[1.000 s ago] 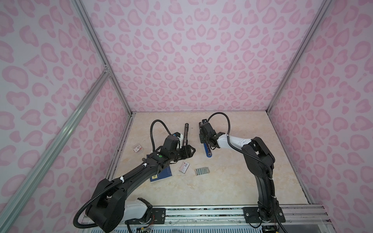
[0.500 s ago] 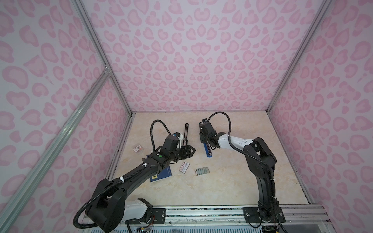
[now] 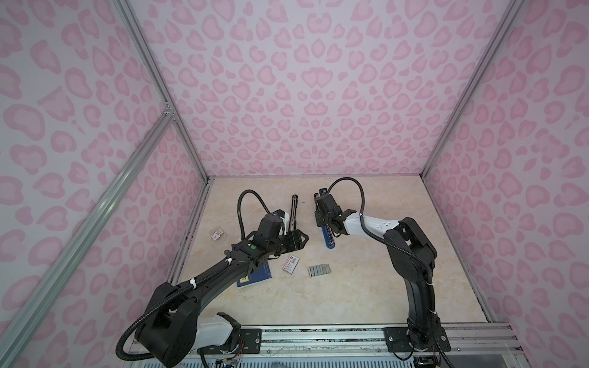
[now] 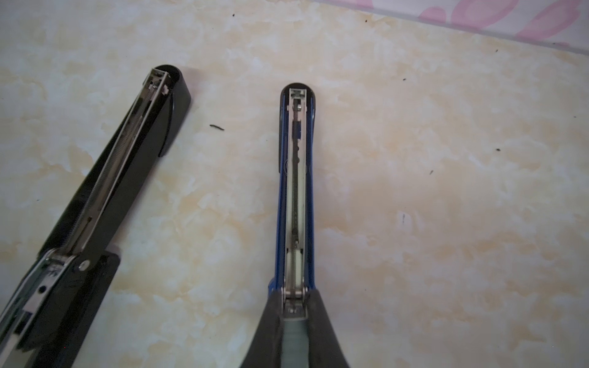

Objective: Load the staples into the stapler

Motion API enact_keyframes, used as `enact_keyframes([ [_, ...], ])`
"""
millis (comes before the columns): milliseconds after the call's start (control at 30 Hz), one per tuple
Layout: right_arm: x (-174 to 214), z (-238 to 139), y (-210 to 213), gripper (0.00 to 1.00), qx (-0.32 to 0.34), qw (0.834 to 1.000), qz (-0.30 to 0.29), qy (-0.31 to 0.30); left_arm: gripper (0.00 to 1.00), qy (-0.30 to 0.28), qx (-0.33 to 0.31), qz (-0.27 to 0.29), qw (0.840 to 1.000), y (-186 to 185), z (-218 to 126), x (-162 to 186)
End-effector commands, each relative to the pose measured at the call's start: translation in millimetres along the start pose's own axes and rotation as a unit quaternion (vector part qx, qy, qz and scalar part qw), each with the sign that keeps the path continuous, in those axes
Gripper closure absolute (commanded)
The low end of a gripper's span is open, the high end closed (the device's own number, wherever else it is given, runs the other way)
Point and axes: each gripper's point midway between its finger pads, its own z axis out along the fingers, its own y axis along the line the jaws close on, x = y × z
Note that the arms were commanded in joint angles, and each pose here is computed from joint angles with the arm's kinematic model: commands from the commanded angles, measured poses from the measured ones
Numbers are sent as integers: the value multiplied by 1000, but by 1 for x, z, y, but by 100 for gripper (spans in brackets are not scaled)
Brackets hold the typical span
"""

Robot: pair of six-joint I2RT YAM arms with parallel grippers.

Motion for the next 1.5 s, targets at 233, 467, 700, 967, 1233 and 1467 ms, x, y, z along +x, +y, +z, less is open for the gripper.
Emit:
enact_keyframes([
  [233,11,4,-2,86,5,1000,0,7,29,-15,7,3,1000,-3,-2,-6],
  [467,14,0,-2,87,6,1000,0,8,29,-13,6,1,1000,-2,0,-5],
  [700,21,-7,-4,85,8,1000,-1,11,29,-12,7,1,1000,-2,0,-4],
  [967,27,-13,-4,68,10,1000,-3,17,29,-14,9,-2,1000,-2,-1,-3],
  [1233,5,-31,-1,67,-14,1000,-5,15,29,-24,8,0,1000,-2,-11,-3],
  [1467,1,-30,-12,71,-72,995,7,76,29,-34,4,5,999,0,-23,-1],
])
